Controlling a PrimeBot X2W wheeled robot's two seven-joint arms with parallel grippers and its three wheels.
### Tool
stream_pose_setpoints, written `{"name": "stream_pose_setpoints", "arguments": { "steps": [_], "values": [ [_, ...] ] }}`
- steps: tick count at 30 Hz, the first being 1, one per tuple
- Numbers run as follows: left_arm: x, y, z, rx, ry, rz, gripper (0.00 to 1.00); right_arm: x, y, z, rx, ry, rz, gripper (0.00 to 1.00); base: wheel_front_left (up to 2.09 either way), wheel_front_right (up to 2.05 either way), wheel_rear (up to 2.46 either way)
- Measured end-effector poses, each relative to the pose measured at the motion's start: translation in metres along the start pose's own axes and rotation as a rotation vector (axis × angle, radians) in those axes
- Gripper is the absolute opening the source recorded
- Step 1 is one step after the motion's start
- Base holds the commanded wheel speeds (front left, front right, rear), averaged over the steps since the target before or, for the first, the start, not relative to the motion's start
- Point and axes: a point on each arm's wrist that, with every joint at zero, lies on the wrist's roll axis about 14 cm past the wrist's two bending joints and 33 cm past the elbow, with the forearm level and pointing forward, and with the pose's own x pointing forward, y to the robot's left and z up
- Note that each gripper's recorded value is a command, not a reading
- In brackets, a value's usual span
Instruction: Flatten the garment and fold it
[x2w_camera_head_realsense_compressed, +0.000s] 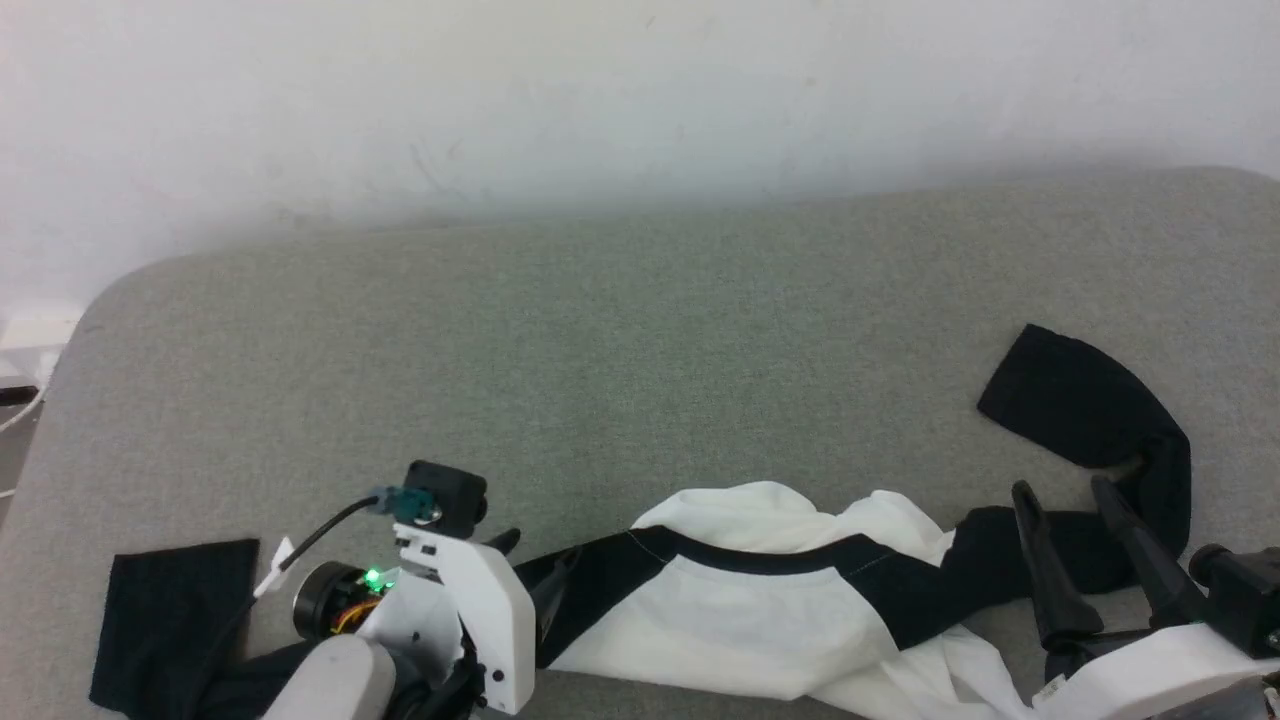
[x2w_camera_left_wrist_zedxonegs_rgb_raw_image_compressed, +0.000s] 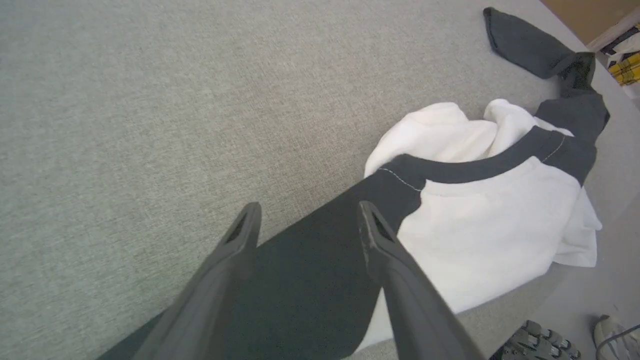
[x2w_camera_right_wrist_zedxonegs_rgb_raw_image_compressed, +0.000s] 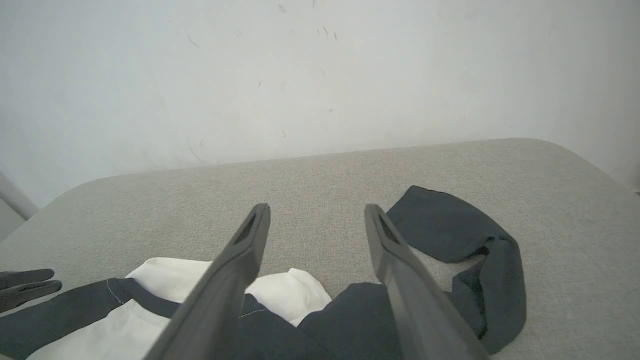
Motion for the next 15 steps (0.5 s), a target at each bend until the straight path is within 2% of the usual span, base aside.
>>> {"name": "stream_pose_setpoints", "arguments": {
  "steps": [12,13,14,15],
  "values": [
    [0.030,-0.013,-0.037,0.128,0.326,-0.138,1.00,0.001,-0.013,-0.015,0.014,0.046,-0.046,1.00,0.00,0.00,0.00],
    [0.030,-0.015,-0.042,0.130,0.355,-0.149,0.91,0.002,-0.014,-0.015,0.016,0.046,-0.047,1.00,0.00,0.00,0.00],
    [0.031,-0.016,-0.045,0.133,0.375,-0.158,0.40,0.002,-0.014,-0.016,0.017,0.044,-0.050,1.00,0.00,0.00,0.00],
    [0.032,-0.017,-0.045,0.140,0.376,-0.163,0.00,0.001,-0.016,-0.017,0.017,0.046,-0.055,1.00,0.00,0.00,0.00]
  ]
}}
